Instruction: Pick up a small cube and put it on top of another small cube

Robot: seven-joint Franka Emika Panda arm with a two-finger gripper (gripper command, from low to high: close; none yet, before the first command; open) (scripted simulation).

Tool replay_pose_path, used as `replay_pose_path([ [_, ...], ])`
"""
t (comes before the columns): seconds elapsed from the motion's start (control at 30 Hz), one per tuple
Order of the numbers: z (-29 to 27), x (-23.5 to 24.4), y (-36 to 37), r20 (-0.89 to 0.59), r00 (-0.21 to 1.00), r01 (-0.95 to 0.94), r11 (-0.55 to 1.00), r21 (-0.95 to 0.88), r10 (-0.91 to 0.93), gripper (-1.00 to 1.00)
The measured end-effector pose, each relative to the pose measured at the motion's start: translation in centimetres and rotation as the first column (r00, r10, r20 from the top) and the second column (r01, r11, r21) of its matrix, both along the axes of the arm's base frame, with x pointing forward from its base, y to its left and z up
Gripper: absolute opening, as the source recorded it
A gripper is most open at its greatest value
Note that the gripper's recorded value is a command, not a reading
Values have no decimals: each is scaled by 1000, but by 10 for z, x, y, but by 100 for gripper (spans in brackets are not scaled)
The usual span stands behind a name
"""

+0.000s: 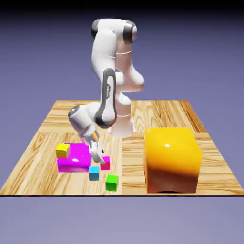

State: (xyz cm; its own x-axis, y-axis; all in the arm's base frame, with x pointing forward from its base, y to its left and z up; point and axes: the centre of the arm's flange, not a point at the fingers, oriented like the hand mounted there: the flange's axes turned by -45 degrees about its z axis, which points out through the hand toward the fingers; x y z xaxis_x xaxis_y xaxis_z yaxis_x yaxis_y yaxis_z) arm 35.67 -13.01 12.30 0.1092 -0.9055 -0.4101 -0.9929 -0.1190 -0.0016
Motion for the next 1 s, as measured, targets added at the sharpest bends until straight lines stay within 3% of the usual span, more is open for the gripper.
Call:
replay_pose_path([
  [0.03, -8, -1, 3, -2, 1000, 0, 1000, -1, 0, -100],
  [0.1, -8, -1, 3, -1, 1000, 0, 1000, -1, 0, -100],
  [0.3, 61, 4, -23, 2, 1000, 9, 1000, 2, -9, -100],
  [0.47, 120, 16, -121, 17, 988, 153, 988, 19, -153, -100],
  [0.63, 188, -12, -221, 1, 955, 297, 955, 1, -297, -100],
  [0.7, 189, -8, -218, 1, 958, 287, 958, 0, -287, -100],
  [0.8, 132, -4, -200, 2, 959, 284, 959, 1, -284, -100],
  [0.83, 123, -4, -197, 1, 959, 285, 959, 0, -285, 100],
  [0.9, 123, -4, -197, -1, 959, 284, 959, -1, -284, 100],
  [1.0, 180, -8, -217, 0, 957, 289, 957, 0, -289, 100],
])
